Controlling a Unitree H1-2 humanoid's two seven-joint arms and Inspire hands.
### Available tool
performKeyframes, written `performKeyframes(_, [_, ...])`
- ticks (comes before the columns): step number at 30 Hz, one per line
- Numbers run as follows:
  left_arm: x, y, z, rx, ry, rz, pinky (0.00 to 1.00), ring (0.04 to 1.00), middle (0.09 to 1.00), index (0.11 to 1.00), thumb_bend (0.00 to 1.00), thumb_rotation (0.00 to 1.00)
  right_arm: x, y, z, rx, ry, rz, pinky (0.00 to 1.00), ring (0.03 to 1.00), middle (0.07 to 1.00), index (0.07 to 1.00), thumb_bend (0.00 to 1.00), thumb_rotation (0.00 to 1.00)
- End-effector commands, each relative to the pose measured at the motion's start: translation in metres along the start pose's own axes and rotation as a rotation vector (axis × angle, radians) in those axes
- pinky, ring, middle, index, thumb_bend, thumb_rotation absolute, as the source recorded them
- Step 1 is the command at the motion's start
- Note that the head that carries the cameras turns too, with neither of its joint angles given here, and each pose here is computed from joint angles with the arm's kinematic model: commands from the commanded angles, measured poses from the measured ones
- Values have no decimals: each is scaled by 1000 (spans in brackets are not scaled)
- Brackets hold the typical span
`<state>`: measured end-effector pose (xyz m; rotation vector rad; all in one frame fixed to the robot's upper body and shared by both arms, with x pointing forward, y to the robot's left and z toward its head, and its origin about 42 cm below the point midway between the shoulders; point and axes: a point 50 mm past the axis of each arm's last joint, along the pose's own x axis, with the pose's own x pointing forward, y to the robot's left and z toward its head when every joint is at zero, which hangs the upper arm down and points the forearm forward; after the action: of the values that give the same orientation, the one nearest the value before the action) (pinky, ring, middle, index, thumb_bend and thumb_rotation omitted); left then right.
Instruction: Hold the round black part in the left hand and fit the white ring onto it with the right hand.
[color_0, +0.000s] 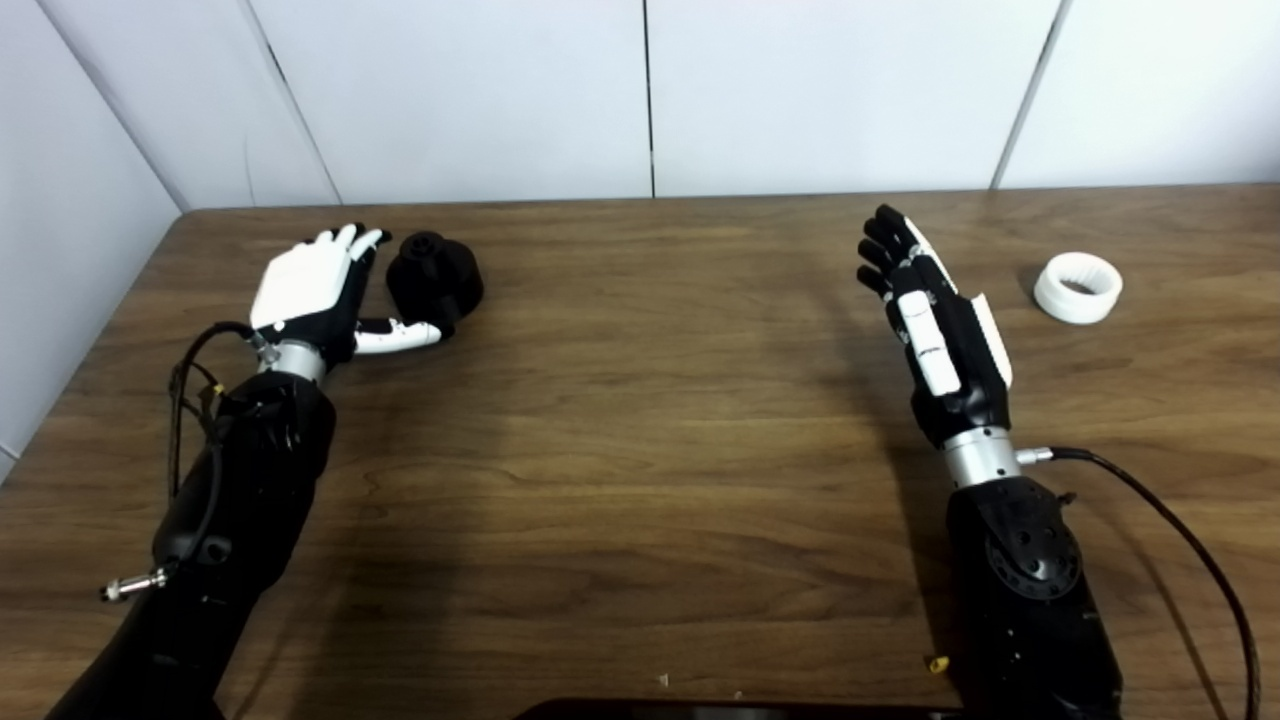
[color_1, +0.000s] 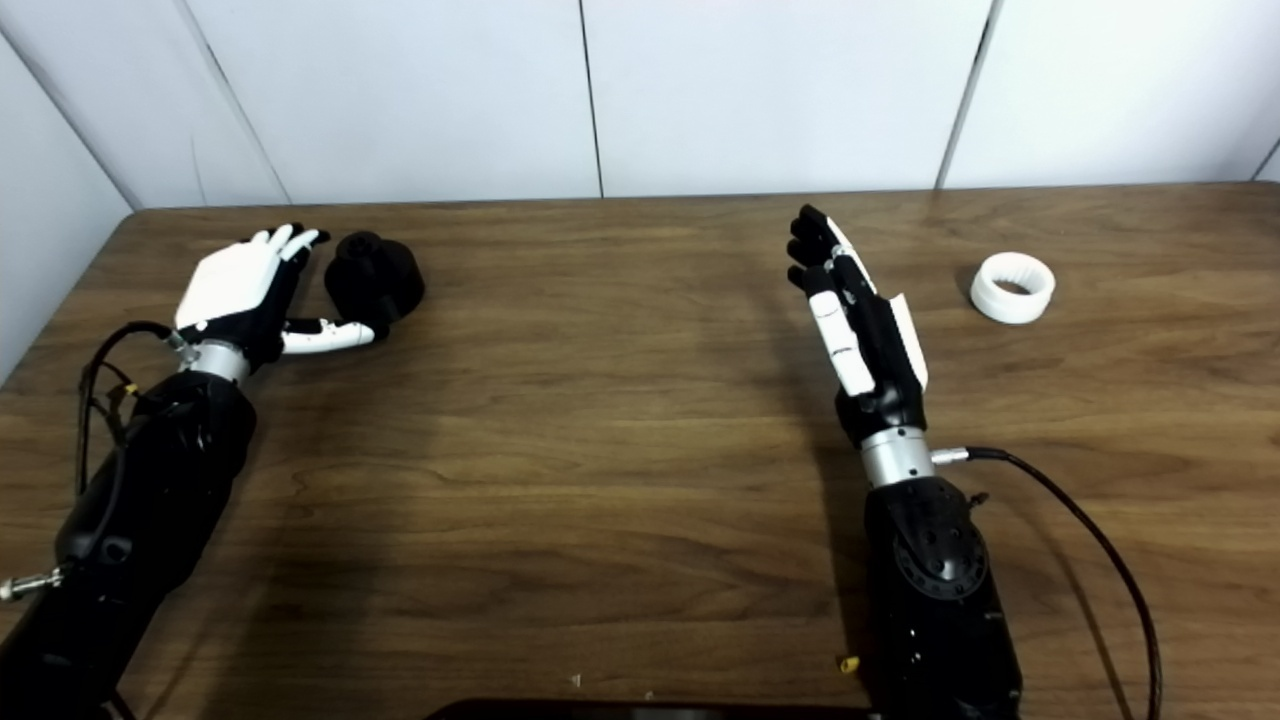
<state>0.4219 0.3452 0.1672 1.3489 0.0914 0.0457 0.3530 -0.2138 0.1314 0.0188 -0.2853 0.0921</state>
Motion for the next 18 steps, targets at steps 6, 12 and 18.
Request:
performKeyframes(6, [20,23,5,10,-20,72,1000,1000,1000,923,1000,630,-48,-12,-34,30,137,-49,901,920,913,911,574,816])
performKeyframes(12, [18,15,4,56,-13,79,1000,1000,1000,913,1000,651,-49,-13,-33,26,138,-50,914,927,916,914,591,821])
performKeyframes(18, [20,8,1,15,27,97,1000,1000,1000,908,1000,611,-50,-15,-32,28,136,-50,908,925,918,909,581,816])
